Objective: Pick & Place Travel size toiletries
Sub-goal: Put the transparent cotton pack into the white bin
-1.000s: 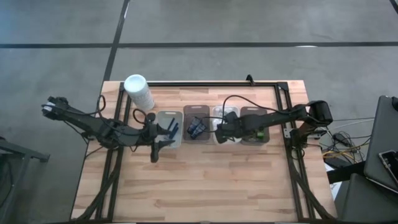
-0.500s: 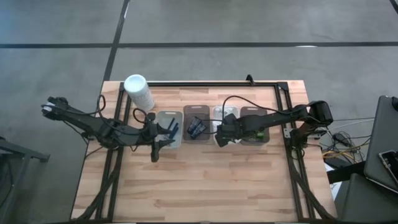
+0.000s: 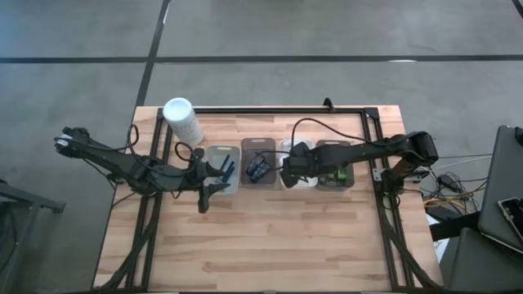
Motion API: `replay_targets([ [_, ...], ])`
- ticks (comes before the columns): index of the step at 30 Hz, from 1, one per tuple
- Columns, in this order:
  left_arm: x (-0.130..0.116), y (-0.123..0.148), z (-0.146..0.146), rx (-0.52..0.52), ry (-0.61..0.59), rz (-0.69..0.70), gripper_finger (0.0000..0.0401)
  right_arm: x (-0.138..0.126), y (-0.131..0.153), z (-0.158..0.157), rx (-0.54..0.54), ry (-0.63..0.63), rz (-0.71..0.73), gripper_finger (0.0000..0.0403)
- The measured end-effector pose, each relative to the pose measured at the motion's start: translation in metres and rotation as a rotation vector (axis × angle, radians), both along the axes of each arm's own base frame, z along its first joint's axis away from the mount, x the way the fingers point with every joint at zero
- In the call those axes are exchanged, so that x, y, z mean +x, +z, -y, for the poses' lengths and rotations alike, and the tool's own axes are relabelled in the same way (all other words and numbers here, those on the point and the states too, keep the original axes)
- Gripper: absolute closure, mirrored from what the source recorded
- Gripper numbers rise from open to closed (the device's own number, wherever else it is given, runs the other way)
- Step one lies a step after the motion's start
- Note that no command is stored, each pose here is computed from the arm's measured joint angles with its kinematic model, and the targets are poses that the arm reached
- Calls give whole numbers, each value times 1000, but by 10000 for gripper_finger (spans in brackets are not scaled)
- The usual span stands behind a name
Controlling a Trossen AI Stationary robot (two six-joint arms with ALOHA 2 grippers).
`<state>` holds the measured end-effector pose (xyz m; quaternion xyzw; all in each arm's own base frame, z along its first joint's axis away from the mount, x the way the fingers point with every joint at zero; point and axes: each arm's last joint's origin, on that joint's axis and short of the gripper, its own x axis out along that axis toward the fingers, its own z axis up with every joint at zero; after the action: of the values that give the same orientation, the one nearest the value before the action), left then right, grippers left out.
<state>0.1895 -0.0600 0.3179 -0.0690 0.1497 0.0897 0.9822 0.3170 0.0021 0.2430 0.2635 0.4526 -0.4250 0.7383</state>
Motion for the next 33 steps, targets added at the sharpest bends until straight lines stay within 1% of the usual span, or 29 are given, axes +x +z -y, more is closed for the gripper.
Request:
replay_targets([
  [2,0,0,0,0,0,0,240,0,-9,2,37,-17,-14,108],
  [7,0,0,0,-12,4,2,240,-3,-40,1,191,-22,-68,124],
  [10,0,0,0,-12,5,2,240,0,-45,0,244,-21,-22,138],
  [15,0,0,0,-12,5,1,240,4,-32,-2,178,6,21,148],
  [19,0,0,0,-12,5,1,240,6,-23,-1,150,71,7,135],
  [22,0,0,0,-12,5,1,240,2,-20,0,110,111,-58,119],
  [25,0,0,0,-13,5,2,240,-1,-23,0,128,137,-116,105],
  [27,0,0,0,-13,5,2,240,-2,-24,-1,159,144,-124,96],
  [29,0,0,0,-13,6,2,240,-1,-23,-1,163,163,-118,88],
  [31,0,0,0,-12,7,2,240,1,-19,-2,118,167,-111,81],
  [33,0,0,0,-12,7,2,240,5,-9,-4,42,174,-80,76],
])
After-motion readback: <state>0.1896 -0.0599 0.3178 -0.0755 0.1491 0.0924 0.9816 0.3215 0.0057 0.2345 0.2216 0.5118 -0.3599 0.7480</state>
